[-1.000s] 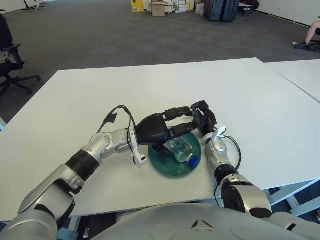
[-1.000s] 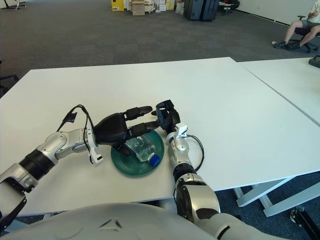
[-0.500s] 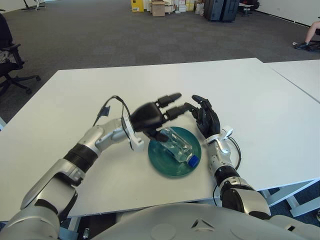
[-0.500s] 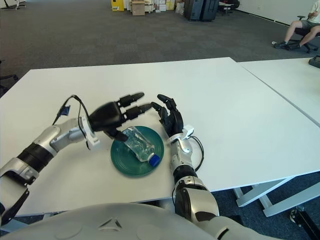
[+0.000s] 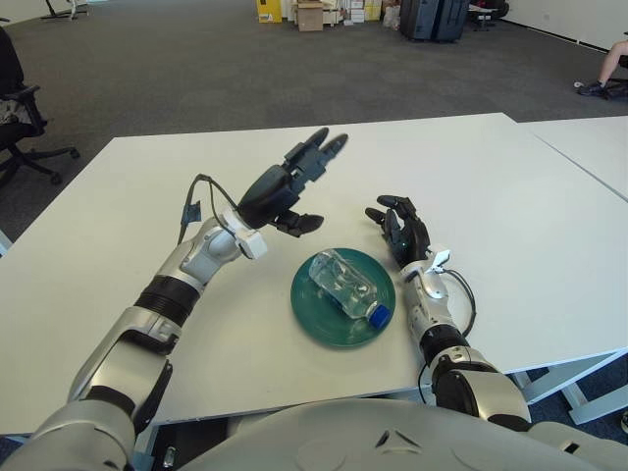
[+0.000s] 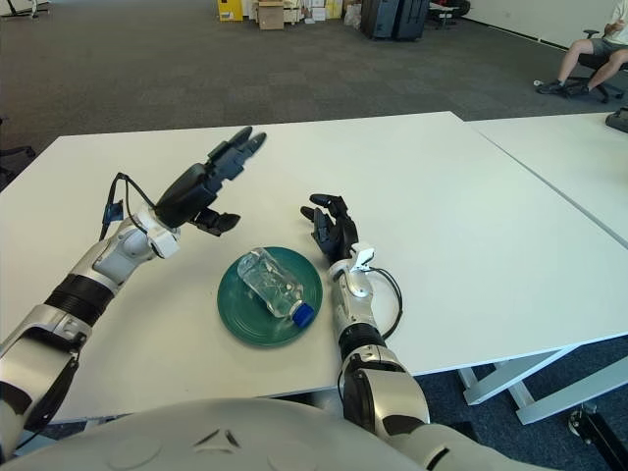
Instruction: Put the bottle into the plate.
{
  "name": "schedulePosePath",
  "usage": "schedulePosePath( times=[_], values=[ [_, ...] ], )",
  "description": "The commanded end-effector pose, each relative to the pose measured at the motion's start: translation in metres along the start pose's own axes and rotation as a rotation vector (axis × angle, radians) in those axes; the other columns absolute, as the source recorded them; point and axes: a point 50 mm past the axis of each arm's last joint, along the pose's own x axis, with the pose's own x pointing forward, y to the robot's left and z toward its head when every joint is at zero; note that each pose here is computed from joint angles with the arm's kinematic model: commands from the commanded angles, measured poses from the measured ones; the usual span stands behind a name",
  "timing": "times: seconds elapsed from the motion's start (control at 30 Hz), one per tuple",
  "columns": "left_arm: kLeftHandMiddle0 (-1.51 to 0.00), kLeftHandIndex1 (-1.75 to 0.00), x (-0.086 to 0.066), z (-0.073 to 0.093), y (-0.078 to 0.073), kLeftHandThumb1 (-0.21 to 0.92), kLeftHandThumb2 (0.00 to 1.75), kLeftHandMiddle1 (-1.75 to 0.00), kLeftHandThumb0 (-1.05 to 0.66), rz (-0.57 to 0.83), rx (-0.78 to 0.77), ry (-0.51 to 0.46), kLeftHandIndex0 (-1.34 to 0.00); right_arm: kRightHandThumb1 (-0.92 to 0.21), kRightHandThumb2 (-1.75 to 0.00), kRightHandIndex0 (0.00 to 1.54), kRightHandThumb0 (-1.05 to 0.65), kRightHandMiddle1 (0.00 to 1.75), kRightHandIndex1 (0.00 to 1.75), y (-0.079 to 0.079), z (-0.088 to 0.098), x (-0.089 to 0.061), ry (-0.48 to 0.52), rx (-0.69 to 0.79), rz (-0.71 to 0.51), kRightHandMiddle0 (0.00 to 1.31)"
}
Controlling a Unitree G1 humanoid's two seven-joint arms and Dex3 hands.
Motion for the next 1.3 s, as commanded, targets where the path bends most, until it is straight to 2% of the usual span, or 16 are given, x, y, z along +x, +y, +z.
schedulePosePath(
  times=[0.0, 0.13, 0.23, 0.4, 0.6, 0.73, 0.83, 1.03, 1.27],
  values=[
    [0.00, 0.00, -0.004, -0.005, 0.004, 0.92, 0.78, 0.00, -1.03, 0.037, -0.066, 0.025, 0.00, -0.75, -0.71, 0.40, -0.37, 1.68, 1.17, -0.010, -0.028, -0.019, 0.158, -0.005, -0.051, 0.35],
    [0.00, 0.00, -0.001, -0.037, 0.033, 0.92, 0.82, 0.00, -1.00, 0.191, -0.142, 0.198, 0.00, -0.73, -0.75, 0.39, -0.37, 1.71, 1.19, -0.009, -0.026, -0.017, 0.180, -0.020, -0.054, 0.33],
    [0.00, 0.00, -0.005, -0.044, 0.038, 0.92, 0.88, 0.00, -1.01, 0.254, -0.111, 0.256, 0.00, -0.74, -0.75, 0.38, -0.37, 1.72, 1.19, -0.009, -0.025, -0.017, 0.186, -0.026, -0.057, 0.32],
    [0.00, 0.00, -0.009, -0.051, 0.034, 0.92, 0.95, 0.00, -1.02, 0.335, -0.096, 0.335, -0.01, -0.74, -0.75, 0.38, -0.37, 1.73, 1.19, -0.009, -0.024, -0.017, 0.188, -0.026, -0.062, 0.31],
    [0.00, -0.03, -0.029, -0.065, 0.023, 0.92, 1.01, 0.00, -1.00, 0.408, -0.100, 0.490, -0.03, -0.74, -0.75, 0.38, -0.37, 1.74, 1.18, -0.009, -0.024, -0.018, 0.191, -0.022, -0.065, 0.30],
    [0.00, -0.12, -0.033, -0.070, 0.021, 0.92, 1.03, 0.00, -0.99, 0.427, -0.107, 0.537, -0.01, -0.75, -0.75, 0.38, -0.37, 1.74, 1.18, -0.009, -0.023, -0.019, 0.191, -0.025, -0.065, 0.30],
    [0.00, -0.16, -0.044, -0.076, 0.017, 0.92, 1.03, 0.00, -0.98, 0.451, -0.126, 0.594, 0.00, -0.75, -0.75, 0.38, -0.37, 1.74, 1.18, -0.010, -0.023, -0.019, 0.190, -0.029, -0.067, 0.29],
    [-0.03, -0.24, -0.066, -0.082, 0.002, 0.92, 1.01, -0.02, -0.97, 0.485, -0.165, 0.678, 0.00, -0.75, -0.75, 0.40, -0.37, 1.75, 1.17, -0.010, -0.023, -0.021, 0.180, -0.041, -0.061, 0.29],
    [-0.09, -0.36, -0.088, -0.081, -0.023, 0.92, 0.96, -0.03, -0.92, 0.512, -0.197, 0.766, 0.00, -0.76, -0.74, 0.42, -0.37, 1.75, 1.17, -0.008, -0.022, -0.022, 0.175, -0.038, -0.071, 0.29]
  ],
)
